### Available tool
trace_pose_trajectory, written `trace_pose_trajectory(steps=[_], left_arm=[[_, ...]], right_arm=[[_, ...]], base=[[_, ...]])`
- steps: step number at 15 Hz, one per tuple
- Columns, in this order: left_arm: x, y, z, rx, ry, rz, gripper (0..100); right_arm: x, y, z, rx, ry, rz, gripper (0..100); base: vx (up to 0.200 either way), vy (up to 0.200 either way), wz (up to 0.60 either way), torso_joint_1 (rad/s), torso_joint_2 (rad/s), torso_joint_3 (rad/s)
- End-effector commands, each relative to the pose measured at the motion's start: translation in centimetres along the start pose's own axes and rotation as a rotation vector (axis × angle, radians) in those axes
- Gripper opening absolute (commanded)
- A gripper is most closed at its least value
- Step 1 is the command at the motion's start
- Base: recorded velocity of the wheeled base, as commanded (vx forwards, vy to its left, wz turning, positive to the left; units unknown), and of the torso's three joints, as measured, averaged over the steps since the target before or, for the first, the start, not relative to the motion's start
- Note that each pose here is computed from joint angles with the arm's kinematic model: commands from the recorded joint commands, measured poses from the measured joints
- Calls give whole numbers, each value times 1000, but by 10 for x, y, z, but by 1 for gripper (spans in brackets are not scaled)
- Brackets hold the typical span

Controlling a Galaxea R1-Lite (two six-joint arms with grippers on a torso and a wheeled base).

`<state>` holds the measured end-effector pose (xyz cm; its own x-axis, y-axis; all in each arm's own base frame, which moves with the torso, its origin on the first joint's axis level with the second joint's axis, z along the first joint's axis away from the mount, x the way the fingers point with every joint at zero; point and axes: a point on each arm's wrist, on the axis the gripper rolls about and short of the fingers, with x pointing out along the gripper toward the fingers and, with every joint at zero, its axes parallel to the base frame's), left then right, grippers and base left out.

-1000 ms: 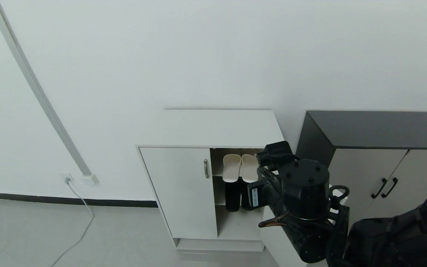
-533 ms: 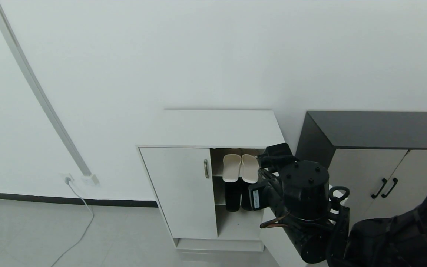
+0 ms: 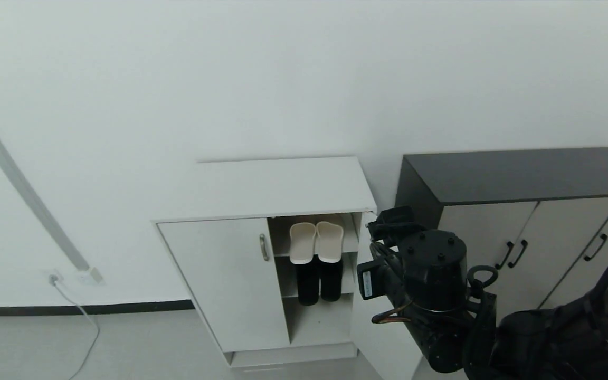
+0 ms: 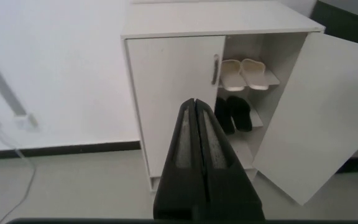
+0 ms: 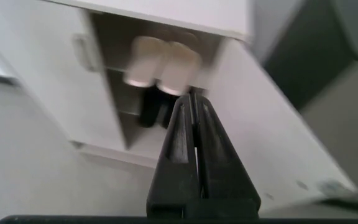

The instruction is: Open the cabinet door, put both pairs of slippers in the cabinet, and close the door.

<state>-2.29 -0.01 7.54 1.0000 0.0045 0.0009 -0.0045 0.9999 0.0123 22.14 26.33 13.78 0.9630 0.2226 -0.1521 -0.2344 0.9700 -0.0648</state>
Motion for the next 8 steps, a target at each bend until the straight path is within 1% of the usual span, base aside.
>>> trace_pose_trajectory(steps=[1, 4, 8], left_arm=[[0, 0, 0, 0, 1, 0, 0], [0, 0, 0, 0, 2, 0, 0], [0, 0, 0, 0, 1, 0, 0]], right_arm=[[4, 0, -1, 0, 2, -6, 0], [11, -4, -6, -7, 14, -27, 0], [18, -9, -1, 8, 1, -47, 0]], base=[[0, 0, 0, 0, 0, 0], [0, 0, 0, 0, 0, 0], [0, 0, 0, 0, 0, 0]])
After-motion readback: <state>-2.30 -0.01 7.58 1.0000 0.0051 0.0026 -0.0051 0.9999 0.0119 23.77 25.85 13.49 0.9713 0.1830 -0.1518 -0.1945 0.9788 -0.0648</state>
